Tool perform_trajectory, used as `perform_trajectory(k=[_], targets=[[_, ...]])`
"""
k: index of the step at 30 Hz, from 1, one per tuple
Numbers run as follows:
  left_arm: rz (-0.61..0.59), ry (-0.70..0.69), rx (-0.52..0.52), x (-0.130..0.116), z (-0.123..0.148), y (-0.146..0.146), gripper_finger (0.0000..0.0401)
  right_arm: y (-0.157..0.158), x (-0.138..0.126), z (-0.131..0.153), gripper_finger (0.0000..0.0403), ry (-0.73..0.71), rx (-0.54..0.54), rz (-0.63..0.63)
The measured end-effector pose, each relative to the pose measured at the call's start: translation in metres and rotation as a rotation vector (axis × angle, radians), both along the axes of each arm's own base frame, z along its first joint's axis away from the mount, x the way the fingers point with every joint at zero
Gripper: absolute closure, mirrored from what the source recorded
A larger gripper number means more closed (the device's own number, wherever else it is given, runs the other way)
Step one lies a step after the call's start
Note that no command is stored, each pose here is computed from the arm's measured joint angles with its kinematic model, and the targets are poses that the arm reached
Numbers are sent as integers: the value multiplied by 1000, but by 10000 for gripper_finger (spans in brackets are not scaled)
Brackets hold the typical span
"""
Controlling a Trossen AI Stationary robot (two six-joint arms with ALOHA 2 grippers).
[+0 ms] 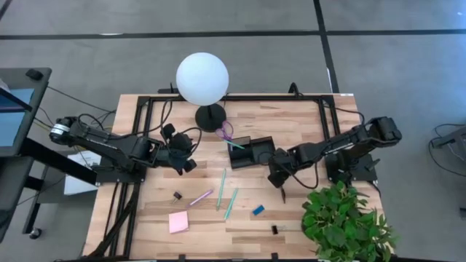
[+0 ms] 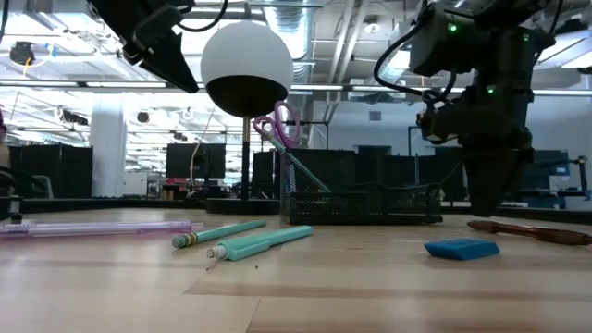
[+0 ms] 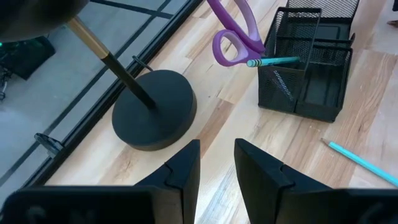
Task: Pick and place office supplies into organizer
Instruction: Put the brown pen into the black desk organizer
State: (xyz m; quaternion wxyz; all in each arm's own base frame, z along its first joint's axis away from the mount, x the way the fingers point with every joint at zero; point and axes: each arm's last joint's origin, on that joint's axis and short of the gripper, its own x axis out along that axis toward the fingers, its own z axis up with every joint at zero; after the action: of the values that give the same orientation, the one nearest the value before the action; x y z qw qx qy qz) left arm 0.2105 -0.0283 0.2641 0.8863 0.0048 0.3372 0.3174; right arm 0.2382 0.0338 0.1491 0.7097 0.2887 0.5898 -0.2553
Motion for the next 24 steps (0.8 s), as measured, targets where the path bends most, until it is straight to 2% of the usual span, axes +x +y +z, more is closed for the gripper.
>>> perform_trajectory(k=[4,11,18,24], targets=[[-7,6,4,0,0,0,305,-4,1,0,315,1,49,-113],[-7,6,4,0,0,0,305,-2,1,-4,315,21,74,-170],[-12,11,8,0,0,0,305,1,14,-18,315,-8,89,-158],[-13,11,8,0,0,0,305,-2,17,-13,315,21,98,-148]])
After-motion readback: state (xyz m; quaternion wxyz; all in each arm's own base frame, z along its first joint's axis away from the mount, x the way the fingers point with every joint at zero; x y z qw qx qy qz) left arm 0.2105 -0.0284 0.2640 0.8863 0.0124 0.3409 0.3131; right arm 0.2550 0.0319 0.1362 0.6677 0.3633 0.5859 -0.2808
